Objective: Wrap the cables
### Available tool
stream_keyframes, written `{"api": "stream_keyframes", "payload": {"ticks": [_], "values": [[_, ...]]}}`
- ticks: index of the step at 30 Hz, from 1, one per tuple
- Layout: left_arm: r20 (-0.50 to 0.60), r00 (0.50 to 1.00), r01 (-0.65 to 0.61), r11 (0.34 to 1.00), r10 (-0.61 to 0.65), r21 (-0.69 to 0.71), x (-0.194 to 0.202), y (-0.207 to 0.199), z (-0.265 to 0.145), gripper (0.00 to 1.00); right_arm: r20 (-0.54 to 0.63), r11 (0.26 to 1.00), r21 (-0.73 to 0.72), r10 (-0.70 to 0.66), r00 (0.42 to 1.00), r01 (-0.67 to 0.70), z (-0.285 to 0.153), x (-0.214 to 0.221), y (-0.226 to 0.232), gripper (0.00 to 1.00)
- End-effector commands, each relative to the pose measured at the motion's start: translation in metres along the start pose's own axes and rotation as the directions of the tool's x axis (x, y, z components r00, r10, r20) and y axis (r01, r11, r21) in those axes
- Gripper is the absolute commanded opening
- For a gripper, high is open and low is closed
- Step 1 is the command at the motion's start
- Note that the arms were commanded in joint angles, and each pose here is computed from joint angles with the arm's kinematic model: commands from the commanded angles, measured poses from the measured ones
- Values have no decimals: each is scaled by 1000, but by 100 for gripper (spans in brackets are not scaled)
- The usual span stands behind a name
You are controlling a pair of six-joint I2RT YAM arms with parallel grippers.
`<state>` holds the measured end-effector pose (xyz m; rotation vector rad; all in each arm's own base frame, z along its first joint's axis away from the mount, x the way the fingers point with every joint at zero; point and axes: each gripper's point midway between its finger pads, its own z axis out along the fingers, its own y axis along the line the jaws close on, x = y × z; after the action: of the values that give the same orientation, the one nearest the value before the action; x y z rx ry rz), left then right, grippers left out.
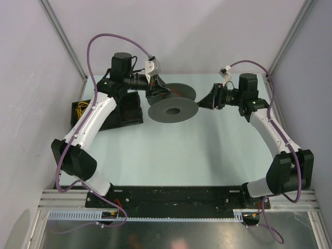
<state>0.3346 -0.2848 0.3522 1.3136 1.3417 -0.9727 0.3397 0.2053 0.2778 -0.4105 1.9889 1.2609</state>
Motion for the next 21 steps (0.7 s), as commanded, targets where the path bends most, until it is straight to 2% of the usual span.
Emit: {"api": "stream_keyframes", "payload": {"ticks": [1, 5, 11, 15, 18, 21], "values": [[54, 994, -100, 995, 99, 8, -29, -12, -7, 0, -13, 1000, 5, -13, 1000, 13, 6, 1, -1, 50], [58, 993, -100, 995, 99, 16, -29, -12, -6, 0, -11, 1000, 12, -17, 1000, 18, 8, 1, -3, 38], [59, 996, -60, 998, 59, 17, -30, -8, -4, 0, -15, 999, 10, -36, 999, 36, 9, 2, -8, 4], [77, 995, 60, 998, -60, -3, -44, 8, -5, 0, -25, 995, 35, -96, 995, 97, 6, 4, -20, 0], [119, 979, 176, 982, -168, -67, -63, 31, -8, 0, -11, 988, 42, -150, 989, 151, 4, 0, -28, 0], [203, 931, 329, 939, -304, -102, -81, 52, -14, 0, 29, 978, 36, -206, 978, 205, 3, -7, -26, 0]]}}
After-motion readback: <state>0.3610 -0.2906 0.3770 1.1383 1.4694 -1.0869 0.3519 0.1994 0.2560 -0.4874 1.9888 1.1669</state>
